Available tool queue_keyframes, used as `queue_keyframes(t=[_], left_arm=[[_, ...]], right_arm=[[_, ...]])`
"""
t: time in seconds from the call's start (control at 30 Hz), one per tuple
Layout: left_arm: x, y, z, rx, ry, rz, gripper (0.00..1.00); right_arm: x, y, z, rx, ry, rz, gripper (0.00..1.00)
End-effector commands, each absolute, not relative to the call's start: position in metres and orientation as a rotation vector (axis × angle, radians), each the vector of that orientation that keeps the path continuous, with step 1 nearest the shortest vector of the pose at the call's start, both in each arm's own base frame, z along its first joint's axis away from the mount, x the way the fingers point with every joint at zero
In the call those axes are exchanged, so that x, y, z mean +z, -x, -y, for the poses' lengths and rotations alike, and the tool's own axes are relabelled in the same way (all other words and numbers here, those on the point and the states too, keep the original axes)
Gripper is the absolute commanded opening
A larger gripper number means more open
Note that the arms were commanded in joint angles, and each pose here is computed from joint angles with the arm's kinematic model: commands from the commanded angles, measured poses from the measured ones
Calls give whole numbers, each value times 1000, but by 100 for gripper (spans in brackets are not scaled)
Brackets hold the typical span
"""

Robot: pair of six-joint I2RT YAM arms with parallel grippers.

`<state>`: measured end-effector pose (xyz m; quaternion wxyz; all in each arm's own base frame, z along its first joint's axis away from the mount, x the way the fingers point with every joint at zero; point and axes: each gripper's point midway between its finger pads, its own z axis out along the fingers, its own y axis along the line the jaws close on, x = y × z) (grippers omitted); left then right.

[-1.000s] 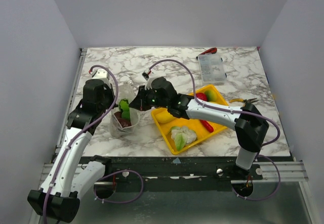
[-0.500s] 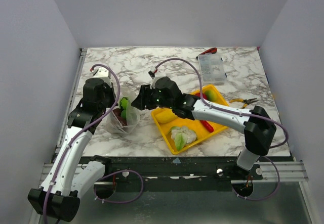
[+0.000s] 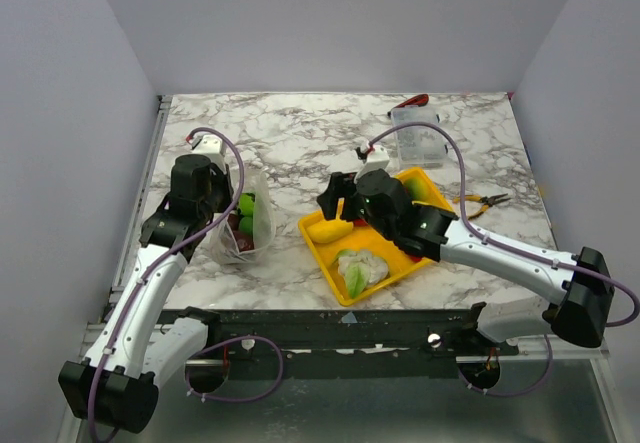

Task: Place the food in the zip-top bag and seal the zipper
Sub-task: Pick up the fake fruit from the bin.

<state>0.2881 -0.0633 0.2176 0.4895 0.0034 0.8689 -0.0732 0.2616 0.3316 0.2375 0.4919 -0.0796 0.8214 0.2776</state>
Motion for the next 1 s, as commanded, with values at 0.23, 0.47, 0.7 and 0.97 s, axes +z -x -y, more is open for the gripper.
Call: queue_keyframes(t=[0.23, 0.47, 0.7, 0.97], left_arm=[[223, -295, 71, -223, -38, -2089, 0], [220, -295, 75, -242, -47, -2099, 0], [219, -295, 74, -243, -47, -2098, 0], [220, -293, 74, -243, -46, -2096, 0]], right_arm=[[178, -311, -198, 160, -298, -2041, 79], [152, -349, -160, 94, -455, -2109, 79], [134, -365, -153, 32, -479, -2142, 79], [104, -373, -147, -45, -471, -2197, 79]])
